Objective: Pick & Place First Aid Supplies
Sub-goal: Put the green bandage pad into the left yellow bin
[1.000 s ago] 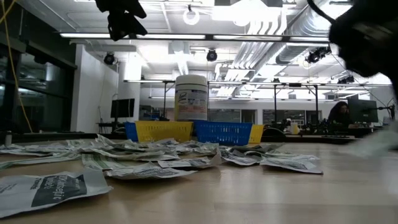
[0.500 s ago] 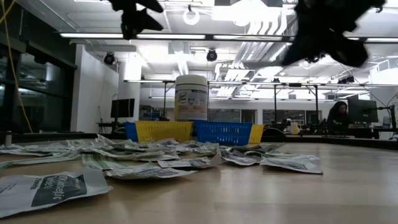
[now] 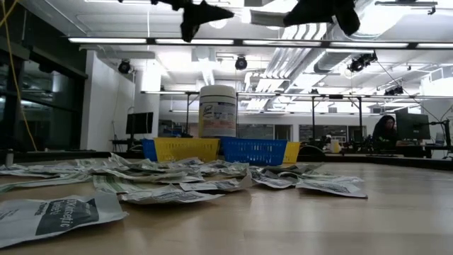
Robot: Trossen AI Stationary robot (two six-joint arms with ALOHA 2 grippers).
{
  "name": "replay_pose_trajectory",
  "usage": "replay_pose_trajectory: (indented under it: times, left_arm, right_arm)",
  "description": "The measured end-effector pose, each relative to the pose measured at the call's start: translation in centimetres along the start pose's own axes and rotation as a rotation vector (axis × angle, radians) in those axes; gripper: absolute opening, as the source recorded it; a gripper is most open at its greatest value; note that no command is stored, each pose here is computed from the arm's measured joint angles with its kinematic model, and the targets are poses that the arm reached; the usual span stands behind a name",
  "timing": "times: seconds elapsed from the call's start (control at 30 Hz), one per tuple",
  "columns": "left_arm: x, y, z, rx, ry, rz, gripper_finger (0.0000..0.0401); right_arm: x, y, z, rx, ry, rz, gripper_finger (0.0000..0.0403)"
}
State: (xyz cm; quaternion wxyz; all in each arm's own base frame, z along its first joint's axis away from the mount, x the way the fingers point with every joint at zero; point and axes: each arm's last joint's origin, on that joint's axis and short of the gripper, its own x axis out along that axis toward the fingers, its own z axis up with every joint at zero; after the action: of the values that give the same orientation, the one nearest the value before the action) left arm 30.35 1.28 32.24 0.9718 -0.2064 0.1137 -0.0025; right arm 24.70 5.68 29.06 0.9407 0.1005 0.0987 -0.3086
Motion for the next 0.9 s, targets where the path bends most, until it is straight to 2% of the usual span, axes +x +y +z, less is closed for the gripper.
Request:
replay_pose_trajectory:
  times: [0.17,0.43,0.77,0.9]
  left_arm:
    - [0.7,0.1,0.4,-0.002,-0.080,0.014,0.0190]
    - [0.7,0.3,0.5,0.000,-0.120,0.089,0.0190]
    - [0.7,0.3,0.5,0.003,-0.124,0.099,0.0189]
    - [0.7,0.3,0.5,-0.005,-0.125,0.099,0.0165]
  right_arm:
    - [0.2,-0.7,1.1,-0.033,-0.026,0.025,0.0000]
    - [1.1,-0.9,2.5,-0.039,-0.090,0.115,0.0000]
    - [3.3,-0.8,2.3,-0.032,-0.089,0.184,0.0000]
    - [3.5,-1.0,2.4,-0.031,-0.089,0.179,0.0000]
